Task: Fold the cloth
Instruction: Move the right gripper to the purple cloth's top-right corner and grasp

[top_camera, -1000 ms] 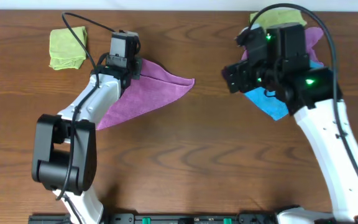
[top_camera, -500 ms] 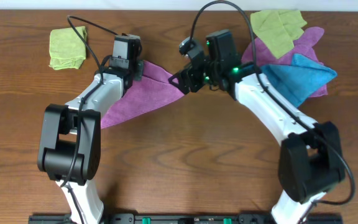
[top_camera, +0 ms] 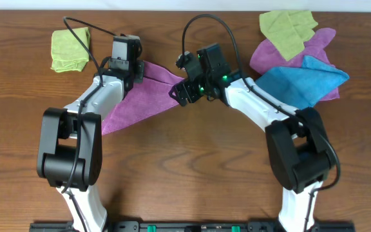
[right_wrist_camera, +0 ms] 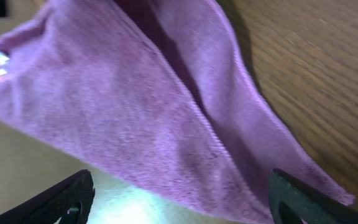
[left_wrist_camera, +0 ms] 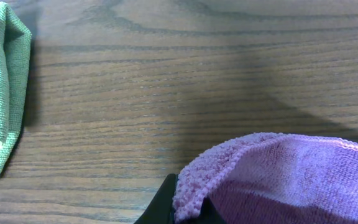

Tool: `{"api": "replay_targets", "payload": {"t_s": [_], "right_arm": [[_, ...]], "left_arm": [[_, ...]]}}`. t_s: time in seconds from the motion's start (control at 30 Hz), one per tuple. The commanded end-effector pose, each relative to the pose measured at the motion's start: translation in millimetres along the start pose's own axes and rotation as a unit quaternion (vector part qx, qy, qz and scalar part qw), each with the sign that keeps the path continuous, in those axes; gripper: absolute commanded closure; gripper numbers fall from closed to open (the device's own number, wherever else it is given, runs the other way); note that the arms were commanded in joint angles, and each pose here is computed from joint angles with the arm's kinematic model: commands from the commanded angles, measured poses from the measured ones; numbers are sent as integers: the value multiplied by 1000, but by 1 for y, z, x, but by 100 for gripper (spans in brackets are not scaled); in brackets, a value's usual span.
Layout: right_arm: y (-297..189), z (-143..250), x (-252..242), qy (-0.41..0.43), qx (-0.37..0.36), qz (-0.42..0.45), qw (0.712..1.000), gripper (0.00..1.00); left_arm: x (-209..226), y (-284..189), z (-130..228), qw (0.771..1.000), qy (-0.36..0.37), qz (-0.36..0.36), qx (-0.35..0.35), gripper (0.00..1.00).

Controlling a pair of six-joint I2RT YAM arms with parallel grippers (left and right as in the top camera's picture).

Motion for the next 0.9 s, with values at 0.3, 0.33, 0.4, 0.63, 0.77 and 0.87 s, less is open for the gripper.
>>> {"api": "replay_targets", "payload": {"t_s": [0.3,0.33,0.4,0.63,0.77,0.87], "right_arm": [[17,18,-10,17,43,-16,999,18],[17,20,-10,21,52,-18,998,18],[16,27,-11,30,71,-15,997,20],[12,38,-4,53,115,-54,990,29],[-2,39,3,60,143,-70,985,34],[-22,39,11,49,172,-68,981,37]], "left_arm": [[4,0,-4,1000,-5,-3,-5,94],[4,0,-4,1000,-5,-3,-5,94],[4,0,-4,1000,-5,-3,-5,94],[4,0,-3,1000,-5,-4,-3,94],[6,1,-3,1000,-6,-6,-2,94],[9,1,-2,1000,-9,-8,0,94]]}}
Point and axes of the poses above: each gripper's point midway between its finger pads, its own y axis out along the fingers, its own x axis along the line the jaws close on, z = x × y, the point moved 9 cm from there along -y, back along the fingers, and after that the axes turned 15 degrees about y, right-handed, at the moved point
